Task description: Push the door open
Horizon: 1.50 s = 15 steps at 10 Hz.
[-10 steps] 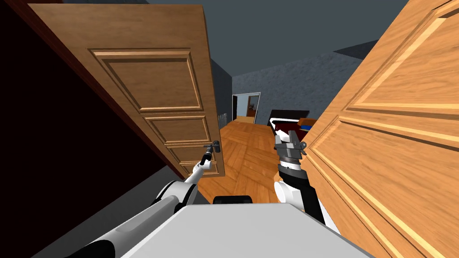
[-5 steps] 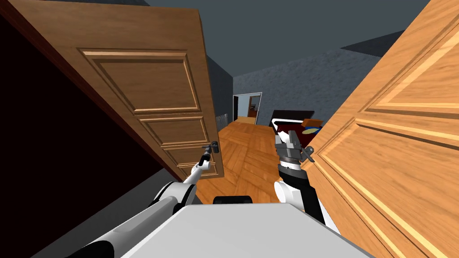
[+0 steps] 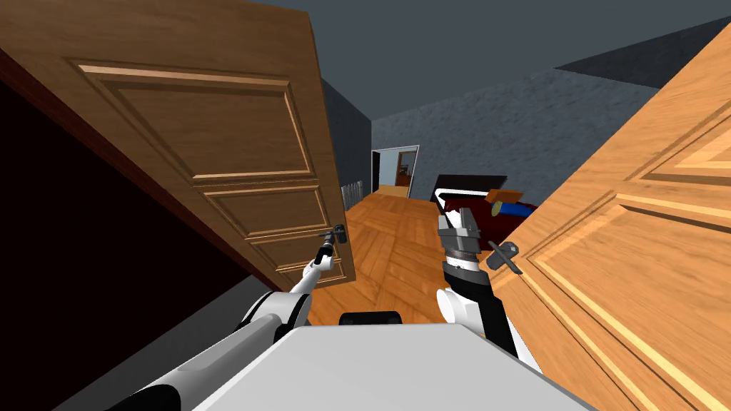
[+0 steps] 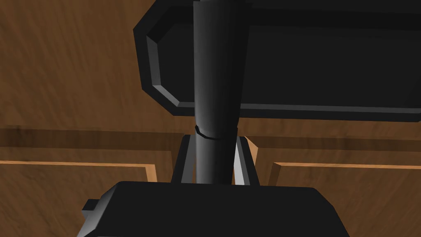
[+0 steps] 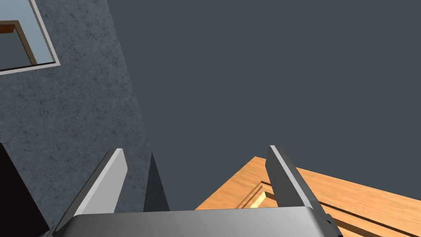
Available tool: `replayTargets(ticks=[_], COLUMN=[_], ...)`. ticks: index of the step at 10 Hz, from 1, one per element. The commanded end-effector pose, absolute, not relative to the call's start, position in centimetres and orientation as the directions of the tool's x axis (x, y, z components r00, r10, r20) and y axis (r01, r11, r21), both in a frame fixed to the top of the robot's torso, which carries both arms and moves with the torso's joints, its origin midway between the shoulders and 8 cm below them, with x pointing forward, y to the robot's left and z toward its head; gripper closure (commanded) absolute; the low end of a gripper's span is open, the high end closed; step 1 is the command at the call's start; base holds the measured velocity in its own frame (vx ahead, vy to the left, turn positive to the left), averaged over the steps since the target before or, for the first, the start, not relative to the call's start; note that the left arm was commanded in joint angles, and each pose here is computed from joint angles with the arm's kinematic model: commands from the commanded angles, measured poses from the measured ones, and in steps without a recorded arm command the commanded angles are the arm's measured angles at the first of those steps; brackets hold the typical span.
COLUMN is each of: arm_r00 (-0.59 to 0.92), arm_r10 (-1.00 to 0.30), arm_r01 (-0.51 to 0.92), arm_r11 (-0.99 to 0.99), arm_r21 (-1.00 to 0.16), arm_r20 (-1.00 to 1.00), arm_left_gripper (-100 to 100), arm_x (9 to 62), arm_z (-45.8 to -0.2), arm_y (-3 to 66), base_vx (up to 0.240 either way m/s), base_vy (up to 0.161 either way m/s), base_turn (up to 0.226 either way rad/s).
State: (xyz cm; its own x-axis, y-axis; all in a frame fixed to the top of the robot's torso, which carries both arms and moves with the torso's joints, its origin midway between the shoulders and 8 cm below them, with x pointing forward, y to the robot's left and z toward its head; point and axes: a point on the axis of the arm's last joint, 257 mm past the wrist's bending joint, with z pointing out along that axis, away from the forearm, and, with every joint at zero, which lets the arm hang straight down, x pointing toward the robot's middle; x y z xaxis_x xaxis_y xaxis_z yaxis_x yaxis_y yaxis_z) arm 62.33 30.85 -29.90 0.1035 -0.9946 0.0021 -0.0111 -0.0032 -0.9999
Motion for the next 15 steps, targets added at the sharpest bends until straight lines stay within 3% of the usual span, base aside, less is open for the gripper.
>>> replayTargets(ticks=[1, 8, 15], arm_r00=[0.133, 0.231, 0.279], arm_r10=[-0.991, -0.973, -0.960], arm_r01=[-0.008, -0.007, -0.005], arm_r11=[0.001, 0.000, 0.000], arm_r21=[-1.000, -1.000, -1.000], arm_r20=[-0.002, -0.002, -0.001], arm_left_gripper=[100, 100, 100], arm_x=[62.2, 61.1, 60.4], arm_z=[-29.7, -29.7, -29.6], arm_y=[32.8, 38.5, 41.2], base_vx=[0.161, 0.199, 0.090], base_vy=[-0.102, -0.096, -0.041], base_turn=[0.057, 0.071, 0.029])
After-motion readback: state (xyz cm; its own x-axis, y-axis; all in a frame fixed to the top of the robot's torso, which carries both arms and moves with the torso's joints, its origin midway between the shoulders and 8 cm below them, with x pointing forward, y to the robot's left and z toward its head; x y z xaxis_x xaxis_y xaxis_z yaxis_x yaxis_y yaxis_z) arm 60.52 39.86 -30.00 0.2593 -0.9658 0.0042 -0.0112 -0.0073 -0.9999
